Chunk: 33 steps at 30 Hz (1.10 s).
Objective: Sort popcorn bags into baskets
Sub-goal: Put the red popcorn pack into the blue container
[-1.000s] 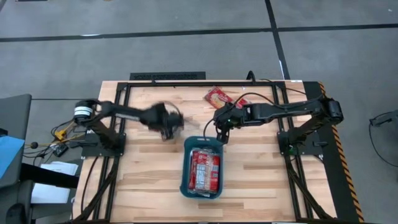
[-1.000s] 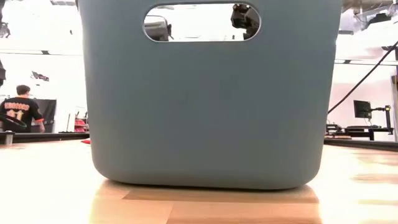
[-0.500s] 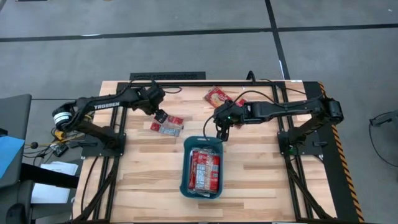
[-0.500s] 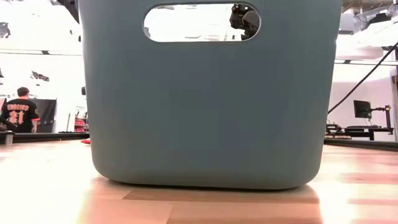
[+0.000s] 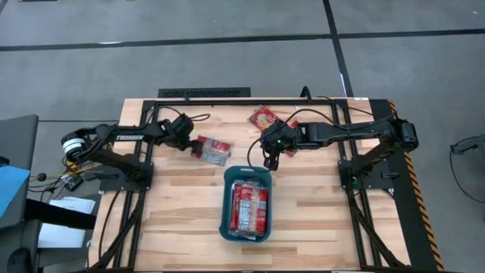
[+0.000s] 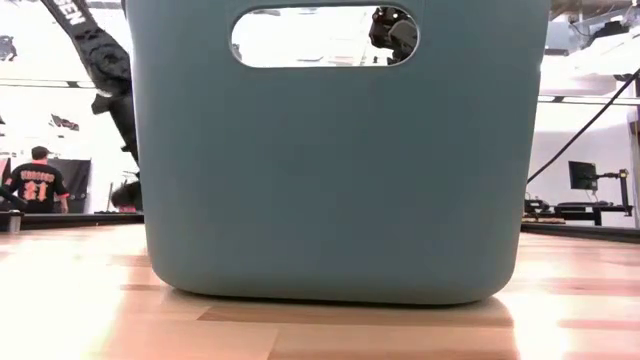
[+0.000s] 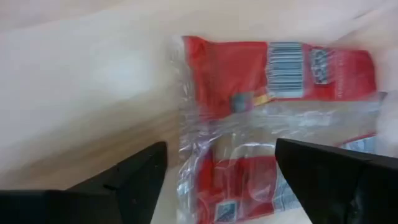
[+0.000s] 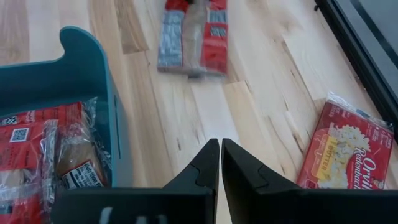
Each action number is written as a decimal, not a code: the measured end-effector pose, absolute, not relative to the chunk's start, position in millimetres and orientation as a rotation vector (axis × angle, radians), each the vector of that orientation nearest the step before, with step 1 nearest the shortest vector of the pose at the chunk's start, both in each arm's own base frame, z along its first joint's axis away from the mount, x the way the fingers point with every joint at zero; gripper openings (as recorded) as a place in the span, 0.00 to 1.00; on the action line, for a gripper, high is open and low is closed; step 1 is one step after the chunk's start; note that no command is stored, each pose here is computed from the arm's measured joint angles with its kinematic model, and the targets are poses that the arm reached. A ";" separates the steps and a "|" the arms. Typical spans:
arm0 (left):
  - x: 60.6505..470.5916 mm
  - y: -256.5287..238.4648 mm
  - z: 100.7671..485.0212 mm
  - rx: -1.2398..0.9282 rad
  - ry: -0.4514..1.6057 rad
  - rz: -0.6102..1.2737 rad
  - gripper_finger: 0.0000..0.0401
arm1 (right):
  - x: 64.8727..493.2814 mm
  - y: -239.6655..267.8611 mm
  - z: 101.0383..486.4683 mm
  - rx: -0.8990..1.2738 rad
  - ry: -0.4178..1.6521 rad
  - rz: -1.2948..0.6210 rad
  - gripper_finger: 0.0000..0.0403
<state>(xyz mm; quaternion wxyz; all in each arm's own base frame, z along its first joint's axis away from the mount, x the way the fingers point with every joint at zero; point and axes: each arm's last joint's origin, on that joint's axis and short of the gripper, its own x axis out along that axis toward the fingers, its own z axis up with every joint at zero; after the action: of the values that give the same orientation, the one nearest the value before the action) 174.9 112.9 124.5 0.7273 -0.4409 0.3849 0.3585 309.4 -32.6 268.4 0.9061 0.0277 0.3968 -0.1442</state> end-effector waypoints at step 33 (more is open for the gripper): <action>197.1 116.0 114.0 -1.033 0.575 0.582 0.00 | 306.7 -61.2 247.5 0.121 0.798 -0.395 0.07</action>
<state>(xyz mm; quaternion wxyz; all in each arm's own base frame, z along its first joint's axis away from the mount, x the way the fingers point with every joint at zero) 197.1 116.0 114.0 0.7907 -0.4798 0.2670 0.2706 306.7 -61.2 247.5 0.9007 0.0587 0.3858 -0.1910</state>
